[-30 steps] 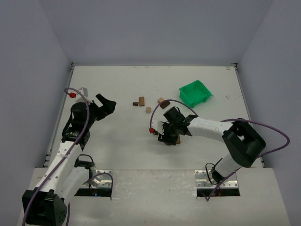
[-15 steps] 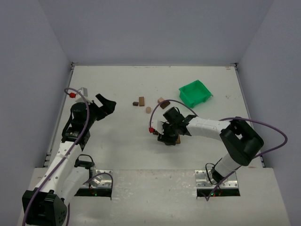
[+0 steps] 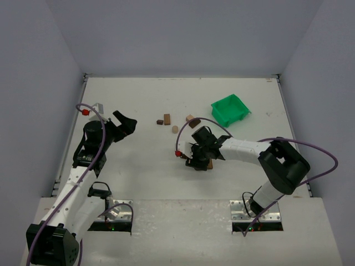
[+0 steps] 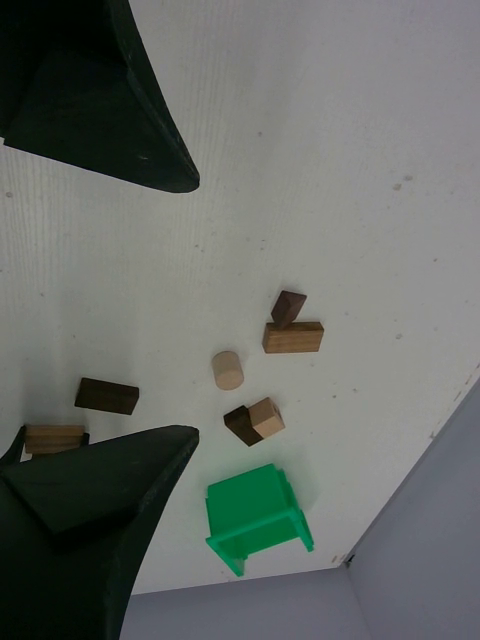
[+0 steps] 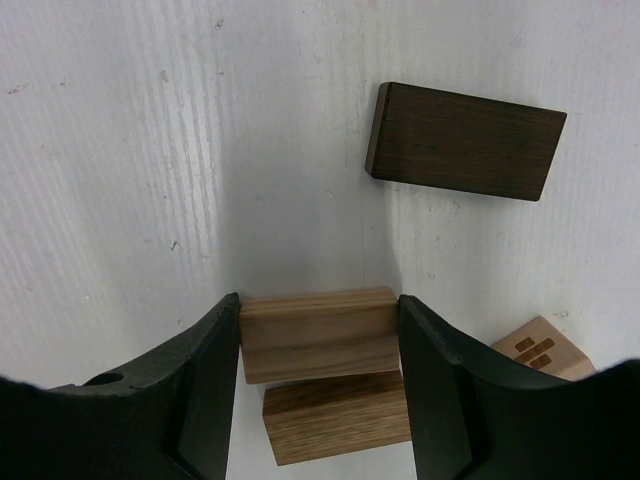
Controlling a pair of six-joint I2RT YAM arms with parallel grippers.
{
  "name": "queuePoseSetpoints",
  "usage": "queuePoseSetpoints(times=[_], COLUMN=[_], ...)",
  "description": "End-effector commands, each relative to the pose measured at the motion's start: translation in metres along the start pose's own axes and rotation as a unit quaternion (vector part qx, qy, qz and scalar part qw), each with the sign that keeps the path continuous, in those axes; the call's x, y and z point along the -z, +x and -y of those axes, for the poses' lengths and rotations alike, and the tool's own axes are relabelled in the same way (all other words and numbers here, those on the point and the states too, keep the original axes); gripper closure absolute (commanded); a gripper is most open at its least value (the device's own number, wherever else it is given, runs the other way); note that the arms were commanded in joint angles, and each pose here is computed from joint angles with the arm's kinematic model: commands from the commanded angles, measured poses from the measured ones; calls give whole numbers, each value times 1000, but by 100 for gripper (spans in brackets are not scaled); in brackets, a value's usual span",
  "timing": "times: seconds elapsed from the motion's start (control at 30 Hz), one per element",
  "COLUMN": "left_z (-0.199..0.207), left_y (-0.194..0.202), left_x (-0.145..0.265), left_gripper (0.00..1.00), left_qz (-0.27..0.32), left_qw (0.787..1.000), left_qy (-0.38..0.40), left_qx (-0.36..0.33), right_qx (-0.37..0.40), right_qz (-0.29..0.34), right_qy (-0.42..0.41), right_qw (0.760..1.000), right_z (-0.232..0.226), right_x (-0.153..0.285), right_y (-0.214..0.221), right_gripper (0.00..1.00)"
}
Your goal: Build the wood block tower
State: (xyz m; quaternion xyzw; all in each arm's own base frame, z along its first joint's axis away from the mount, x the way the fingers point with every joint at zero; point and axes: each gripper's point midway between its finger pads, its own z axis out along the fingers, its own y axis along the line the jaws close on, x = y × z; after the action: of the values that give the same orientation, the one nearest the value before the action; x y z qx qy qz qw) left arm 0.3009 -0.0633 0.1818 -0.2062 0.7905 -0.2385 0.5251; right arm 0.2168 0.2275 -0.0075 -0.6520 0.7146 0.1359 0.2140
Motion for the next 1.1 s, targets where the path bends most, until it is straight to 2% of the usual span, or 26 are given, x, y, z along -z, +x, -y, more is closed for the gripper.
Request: queuePoseSetpoints(times=[0.0,0.13,0.27,0.53,0.7,0.8,0.83,0.87,0.93,1.0,1.03,1.07], left_z=[9,8,9,9,11,11,11,11,12,12,12,12], left_y=[-10,-10,-10,-9,-11,-11,-10,-11,-11,-10,-10,-10], left_x=[2,2,2,1,2,3,3,3,3,3,3,3], left_gripper=[0,0,0,0,0,0,0,0,0,0,0,0], left_qz=[22,21,21,20,22,23,23,23,22,22,22,22], left_qw=[1000,1000,1000,1000,999,999,999,999,999,999,999,999], left_qy=[18,18,19,22,24,25,25,26,27,27,27,29], left_qx=[-5,-5,-5,-6,-7,-8,-8,-8,-8,-7,-7,-7], right_qx=[3,3,3,5,32,19,8,-15,-136,-275,-339,-386], right_qz=[-15,-11,-9,15,71,110,127,150,172,158,147,148], right_qy=[-3,-1,-3,14,43,85,99,119,181,246,278,288], right_qw=[1000,1000,1000,1000,996,990,987,981,959,916,887,864], right_z=[-3,-4,-5,6,13,21,24,30,47,58,61,58], right_x=[-3,-1,1,7,29,45,51,60,83,99,107,108], right_y=[8,7,6,-11,-49,-71,-79,-90,-94,-78,-66,-60], right_gripper=[46,45,29,21,14,2,1,1,1,1,1,1])
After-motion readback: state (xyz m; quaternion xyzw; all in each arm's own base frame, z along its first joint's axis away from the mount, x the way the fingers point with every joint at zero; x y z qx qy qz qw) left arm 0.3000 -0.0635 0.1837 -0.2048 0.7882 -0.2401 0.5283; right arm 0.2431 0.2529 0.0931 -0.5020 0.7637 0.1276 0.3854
